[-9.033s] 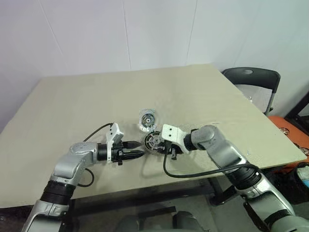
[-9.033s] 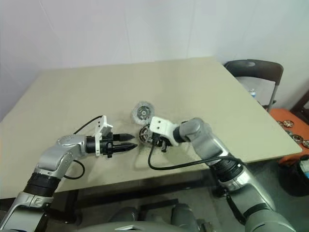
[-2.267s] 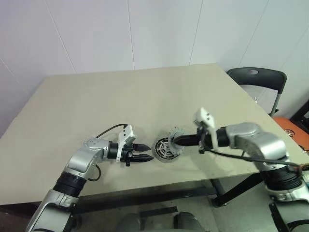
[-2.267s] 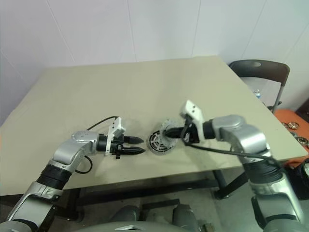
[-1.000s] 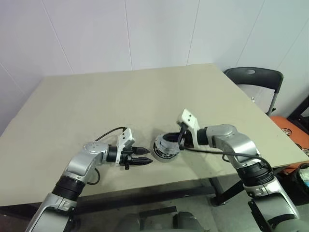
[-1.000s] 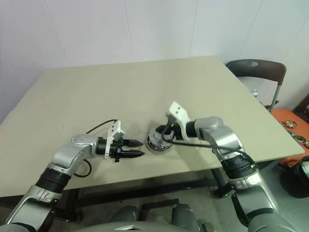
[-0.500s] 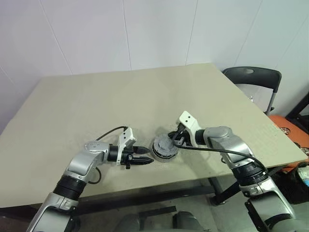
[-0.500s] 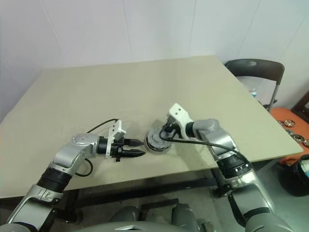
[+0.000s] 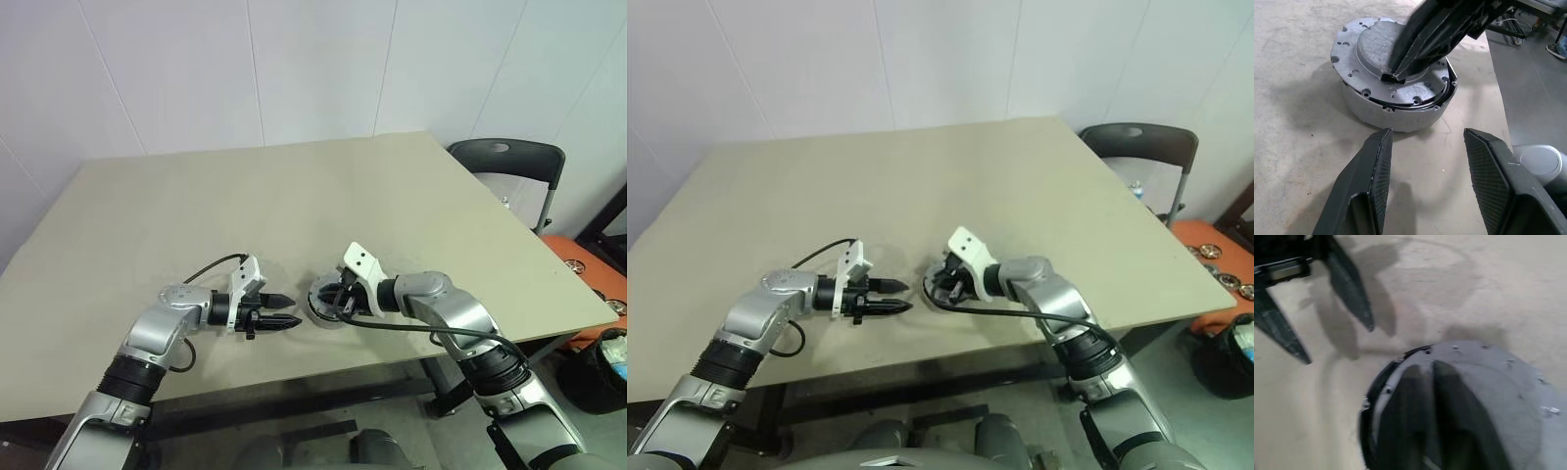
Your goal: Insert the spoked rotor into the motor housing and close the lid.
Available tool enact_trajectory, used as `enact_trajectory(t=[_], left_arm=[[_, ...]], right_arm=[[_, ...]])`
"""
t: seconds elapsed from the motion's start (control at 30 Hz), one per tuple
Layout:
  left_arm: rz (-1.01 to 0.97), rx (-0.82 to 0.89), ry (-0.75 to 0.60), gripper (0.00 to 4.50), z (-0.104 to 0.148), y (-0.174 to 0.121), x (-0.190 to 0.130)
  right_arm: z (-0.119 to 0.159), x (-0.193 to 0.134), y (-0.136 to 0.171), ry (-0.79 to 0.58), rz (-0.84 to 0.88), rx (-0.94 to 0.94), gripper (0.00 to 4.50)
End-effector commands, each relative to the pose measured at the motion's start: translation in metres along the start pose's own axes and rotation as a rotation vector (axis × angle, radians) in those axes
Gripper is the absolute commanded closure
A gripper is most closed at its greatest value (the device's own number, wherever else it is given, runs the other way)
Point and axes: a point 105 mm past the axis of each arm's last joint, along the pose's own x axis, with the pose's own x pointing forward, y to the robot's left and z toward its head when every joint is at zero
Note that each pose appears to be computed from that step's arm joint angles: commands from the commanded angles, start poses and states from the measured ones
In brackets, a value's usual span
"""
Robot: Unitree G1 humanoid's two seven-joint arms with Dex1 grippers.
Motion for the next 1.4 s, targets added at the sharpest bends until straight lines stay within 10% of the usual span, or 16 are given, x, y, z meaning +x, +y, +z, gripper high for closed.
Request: enact_trajectory(t=[0.03, 0.33, 1.4], left_arm=[[0.019, 0.032, -0.03, 2.04, 0.011, 0.003, -0.004], [0.017, 0.02, -0.031, 2.04, 0.006, 0.002, -0.001], [0.021, 0.017, -0.038, 2.04, 0.004, 0.003, 0.001]], right_arm=[[-0.007, -0.011, -0.011, 0.021, -0.079, 0.028, 2.89], [-0.027, -0.014, 0.009, 0.012, -0.115, 0.13, 0.01], [-0.015, -0.003, 0.003, -0.058, -0.204, 0.168, 0.01]])
